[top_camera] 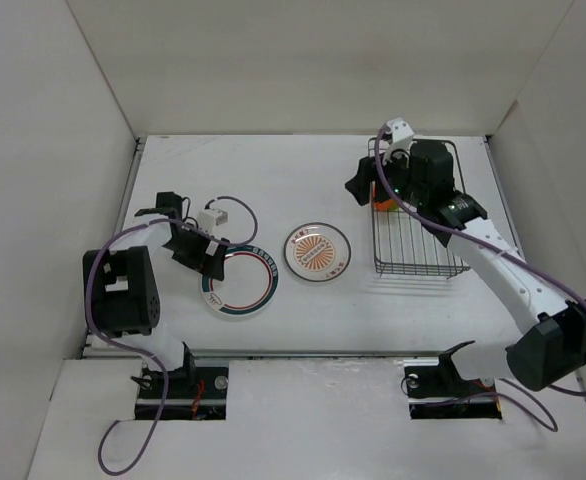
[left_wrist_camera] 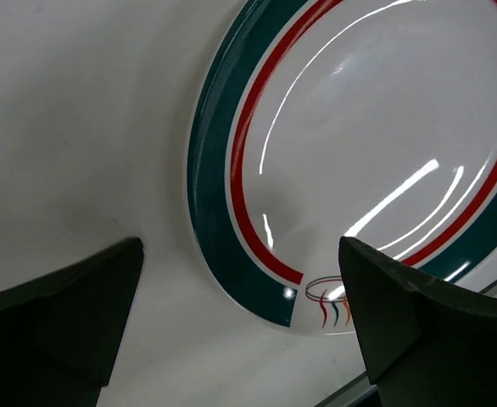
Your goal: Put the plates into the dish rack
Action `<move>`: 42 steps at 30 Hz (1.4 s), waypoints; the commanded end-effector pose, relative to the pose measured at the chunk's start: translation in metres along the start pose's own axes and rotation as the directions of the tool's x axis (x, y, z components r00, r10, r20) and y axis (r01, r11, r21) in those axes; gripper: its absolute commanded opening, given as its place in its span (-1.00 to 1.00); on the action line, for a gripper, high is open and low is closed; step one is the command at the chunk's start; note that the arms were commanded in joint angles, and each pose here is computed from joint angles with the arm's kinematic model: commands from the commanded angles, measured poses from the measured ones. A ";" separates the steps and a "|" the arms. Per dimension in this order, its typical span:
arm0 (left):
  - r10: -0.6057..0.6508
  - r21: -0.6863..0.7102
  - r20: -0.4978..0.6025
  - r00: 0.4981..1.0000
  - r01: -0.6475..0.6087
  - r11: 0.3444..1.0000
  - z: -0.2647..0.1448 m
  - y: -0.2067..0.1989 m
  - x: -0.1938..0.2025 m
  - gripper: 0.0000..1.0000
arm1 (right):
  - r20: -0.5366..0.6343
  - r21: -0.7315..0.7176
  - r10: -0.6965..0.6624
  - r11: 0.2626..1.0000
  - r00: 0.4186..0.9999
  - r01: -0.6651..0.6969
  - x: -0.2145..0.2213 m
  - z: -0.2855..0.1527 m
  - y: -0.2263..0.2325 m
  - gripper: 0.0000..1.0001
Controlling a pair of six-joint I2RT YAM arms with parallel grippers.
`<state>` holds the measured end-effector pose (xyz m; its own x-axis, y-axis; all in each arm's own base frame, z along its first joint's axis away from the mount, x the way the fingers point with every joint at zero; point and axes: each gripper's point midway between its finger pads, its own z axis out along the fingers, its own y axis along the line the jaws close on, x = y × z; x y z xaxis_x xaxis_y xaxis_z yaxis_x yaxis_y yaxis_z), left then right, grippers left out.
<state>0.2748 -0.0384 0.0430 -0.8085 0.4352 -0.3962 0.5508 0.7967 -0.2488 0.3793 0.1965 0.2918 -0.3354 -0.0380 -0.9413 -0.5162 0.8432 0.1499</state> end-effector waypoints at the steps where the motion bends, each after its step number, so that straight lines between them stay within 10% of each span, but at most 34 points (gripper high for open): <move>1: -0.005 0.073 0.008 1.000 0.004 0.997 0.007 0.001 0.000 1.00 | 0.086 -0.078 -0.051 0.995 0.995 0.058 -0.023 -0.003 0.025 0.45; 24: -0.078 0.312 -0.087 0.993 0.101 0.945 0.030 0.003 0.027 -0.14 | 0.007 -0.112 -0.057 0.992 0.998 0.058 0.009 0.026 0.042 0.45; 30: -0.060 0.331 -0.086 0.995 0.085 0.940 0.029 0.000 0.029 -0.14 | 0.006 -0.112 -0.060 0.992 0.998 0.060 0.009 0.026 0.044 0.45; 36: -0.084 0.329 -0.106 0.991 0.114 0.937 0.033 0.003 0.034 -0.89 | 0.005 -0.120 -0.065 0.991 0.998 0.066 0.010 0.026 0.051 0.45; 42: -0.120 0.364 -0.086 0.989 0.144 0.920 0.031 0.006 0.033 -1.00 | 0.006 -0.109 -0.068 0.992 0.998 0.068 0.010 0.027 0.052 0.45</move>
<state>0.2604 -0.0504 0.0209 -0.9088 0.3077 -0.2819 0.4166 0.6283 -0.6570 0.3657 0.2486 0.2659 -0.3571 -0.1132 -0.9272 -0.6129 0.7775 0.1411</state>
